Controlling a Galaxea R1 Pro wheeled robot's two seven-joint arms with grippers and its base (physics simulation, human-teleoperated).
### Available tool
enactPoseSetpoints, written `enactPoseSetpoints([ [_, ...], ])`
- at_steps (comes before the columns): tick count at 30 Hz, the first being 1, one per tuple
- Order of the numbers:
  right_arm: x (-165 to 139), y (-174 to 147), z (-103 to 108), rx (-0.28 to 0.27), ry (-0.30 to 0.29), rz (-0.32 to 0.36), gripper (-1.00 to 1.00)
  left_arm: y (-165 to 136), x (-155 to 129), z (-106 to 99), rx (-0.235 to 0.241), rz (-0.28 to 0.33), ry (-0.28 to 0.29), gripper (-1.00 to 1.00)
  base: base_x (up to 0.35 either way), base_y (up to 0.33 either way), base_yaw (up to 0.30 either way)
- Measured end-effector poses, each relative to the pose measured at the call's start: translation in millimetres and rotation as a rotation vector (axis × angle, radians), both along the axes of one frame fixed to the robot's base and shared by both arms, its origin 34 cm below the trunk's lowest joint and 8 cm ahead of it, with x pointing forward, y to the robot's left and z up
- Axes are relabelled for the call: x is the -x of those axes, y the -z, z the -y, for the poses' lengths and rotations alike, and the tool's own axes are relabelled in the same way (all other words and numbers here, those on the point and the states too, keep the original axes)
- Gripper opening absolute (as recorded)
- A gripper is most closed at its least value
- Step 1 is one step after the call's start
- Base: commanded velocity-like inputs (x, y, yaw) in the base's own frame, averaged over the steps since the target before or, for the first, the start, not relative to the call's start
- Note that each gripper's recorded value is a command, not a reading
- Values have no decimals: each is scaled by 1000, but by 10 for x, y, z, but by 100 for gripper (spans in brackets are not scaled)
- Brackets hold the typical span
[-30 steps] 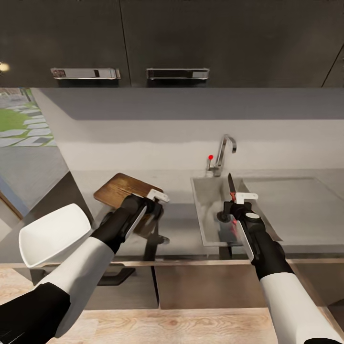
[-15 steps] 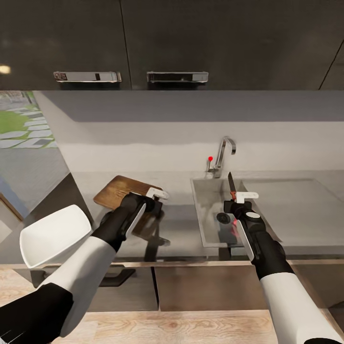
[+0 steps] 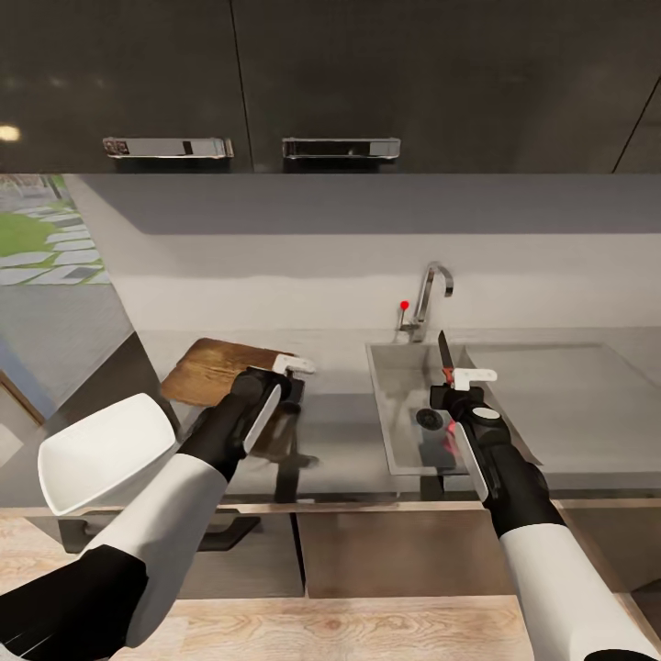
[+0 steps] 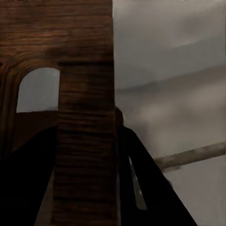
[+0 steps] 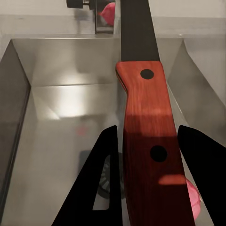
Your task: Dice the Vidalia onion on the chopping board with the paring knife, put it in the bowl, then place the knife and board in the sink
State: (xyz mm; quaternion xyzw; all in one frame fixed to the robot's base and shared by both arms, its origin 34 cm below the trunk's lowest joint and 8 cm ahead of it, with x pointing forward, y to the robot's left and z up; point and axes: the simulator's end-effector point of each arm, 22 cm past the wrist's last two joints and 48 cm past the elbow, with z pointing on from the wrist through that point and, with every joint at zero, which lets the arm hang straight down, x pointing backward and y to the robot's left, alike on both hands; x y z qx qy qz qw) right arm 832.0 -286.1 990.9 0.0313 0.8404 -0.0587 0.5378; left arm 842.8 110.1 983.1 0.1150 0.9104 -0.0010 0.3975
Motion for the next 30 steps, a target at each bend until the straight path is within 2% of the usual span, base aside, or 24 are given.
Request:
enactPoseSetpoints([
  [3, 0, 0, 1, 0, 0, 0, -100, 7, 3, 54, 74, -8, -38, -100, 0, 0, 0],
  [5, 0, -1, 1, 0, 0, 0, -100, -10, -19, 41, 87, 4, -56, -100, 0, 0, 0],
  [9, 0, 0, 0, -1, 0, 0, -100, 16, -37, -55, 75, 11, -105, -100, 0, 0, 0],
  [12, 0, 0, 0, -1, 0, 0, -100, 28, -38, -85, 71, 11, -121, -100, 0, 0, 0],
  [30, 0, -1, 0, -1, 0, 0, -100, 33, -39, -103, 66, 12, -128, -100, 0, 0, 0],
])
